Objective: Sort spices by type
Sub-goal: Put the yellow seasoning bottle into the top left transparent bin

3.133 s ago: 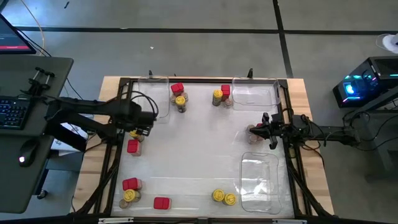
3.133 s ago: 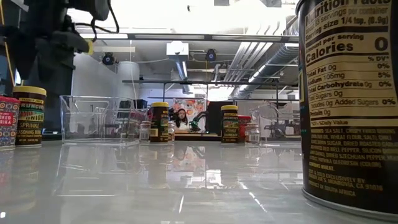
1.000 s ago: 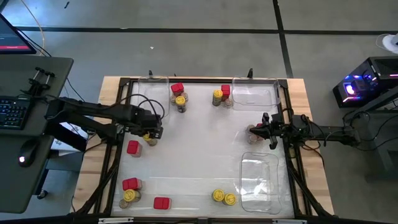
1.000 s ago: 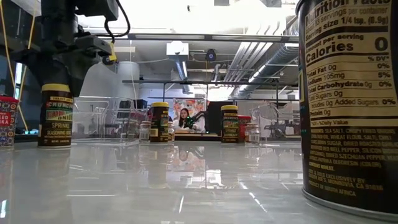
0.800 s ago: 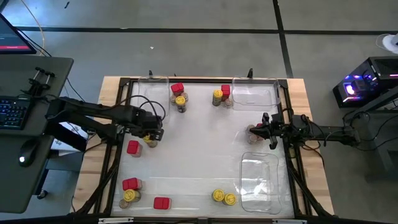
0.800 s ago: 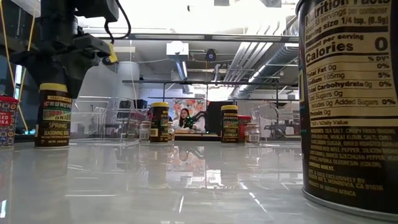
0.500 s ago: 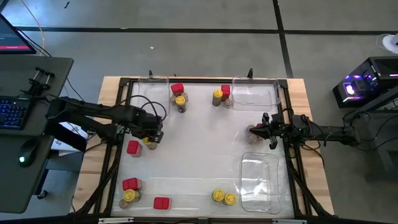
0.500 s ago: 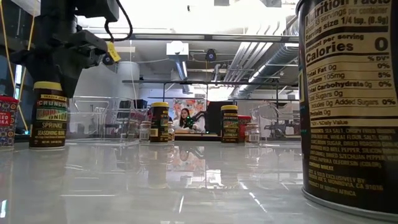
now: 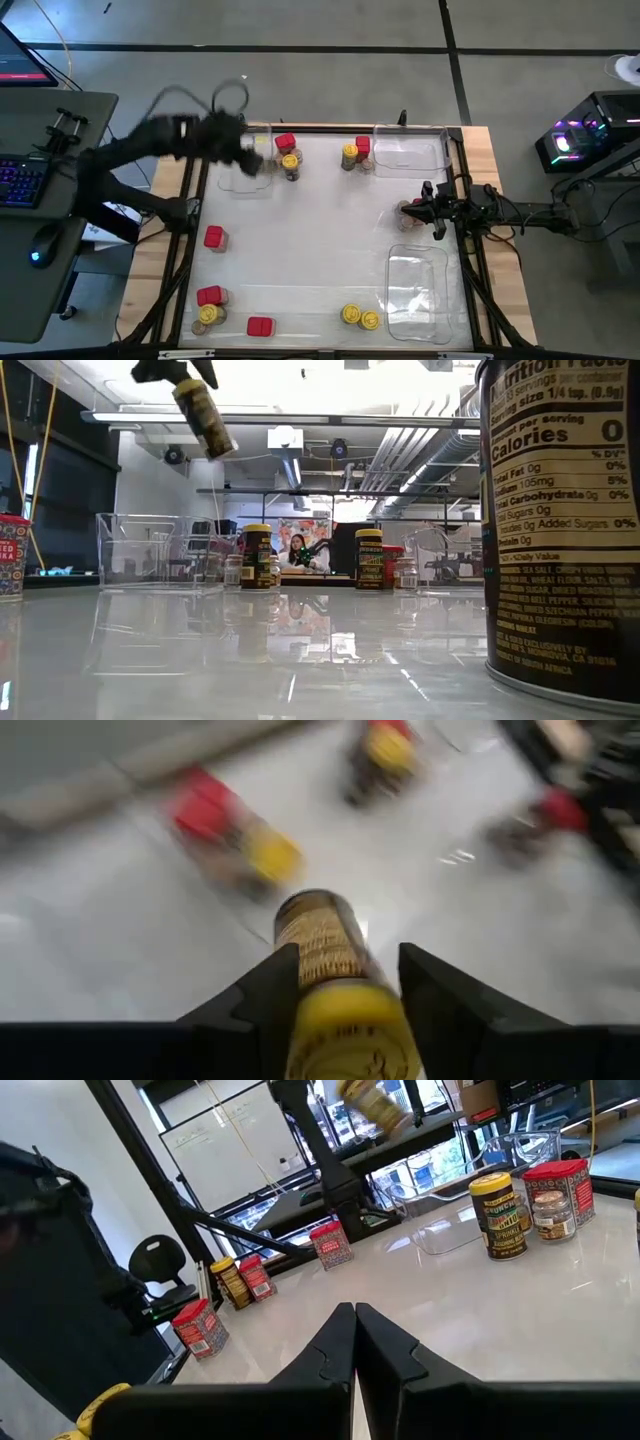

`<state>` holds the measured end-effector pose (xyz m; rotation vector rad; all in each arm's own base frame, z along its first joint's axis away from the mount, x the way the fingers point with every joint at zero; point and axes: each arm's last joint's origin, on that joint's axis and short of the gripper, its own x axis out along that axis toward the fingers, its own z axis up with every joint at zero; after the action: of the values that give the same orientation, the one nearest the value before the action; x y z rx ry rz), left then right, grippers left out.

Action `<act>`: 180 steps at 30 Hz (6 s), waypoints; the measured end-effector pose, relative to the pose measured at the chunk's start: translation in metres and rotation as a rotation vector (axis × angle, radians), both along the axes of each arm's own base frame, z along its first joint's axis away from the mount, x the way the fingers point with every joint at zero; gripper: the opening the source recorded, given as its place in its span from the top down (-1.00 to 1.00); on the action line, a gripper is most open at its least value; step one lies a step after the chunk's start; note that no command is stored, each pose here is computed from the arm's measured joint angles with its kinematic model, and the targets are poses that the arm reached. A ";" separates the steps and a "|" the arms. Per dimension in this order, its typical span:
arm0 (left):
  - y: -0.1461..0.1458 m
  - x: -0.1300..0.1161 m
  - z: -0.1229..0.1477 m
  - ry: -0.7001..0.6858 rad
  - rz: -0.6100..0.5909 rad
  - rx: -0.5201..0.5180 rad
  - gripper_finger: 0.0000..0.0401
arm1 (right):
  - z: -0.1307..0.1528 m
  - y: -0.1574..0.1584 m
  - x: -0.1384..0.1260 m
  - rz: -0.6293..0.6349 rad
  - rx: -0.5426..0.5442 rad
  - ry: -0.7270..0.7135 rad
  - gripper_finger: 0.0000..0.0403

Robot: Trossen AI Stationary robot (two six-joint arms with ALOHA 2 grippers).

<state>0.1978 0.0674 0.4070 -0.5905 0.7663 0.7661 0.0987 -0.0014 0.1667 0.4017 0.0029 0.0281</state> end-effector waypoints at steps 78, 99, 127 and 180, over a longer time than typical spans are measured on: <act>0.171 -0.001 -0.237 0.365 0.553 -0.375 -0.41 | 0.000 0.000 0.000 0.000 0.000 0.000 1.00; 0.158 -0.016 -0.220 0.335 0.477 -0.361 0.06 | 0.000 0.000 0.000 0.000 0.000 0.000 1.00; -0.074 -0.026 -0.086 0.193 -0.311 -0.646 0.06 | 0.000 0.000 0.000 0.000 0.000 0.000 1.00; -0.097 0.078 -0.159 0.701 -0.724 -0.705 0.04 | 0.073 -0.009 0.004 -0.228 0.586 -0.482 1.00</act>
<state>0.2757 -0.0297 0.2483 -0.5978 1.8111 -0.0265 0.1028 -0.0107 0.2396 0.9708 -0.5373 -0.1023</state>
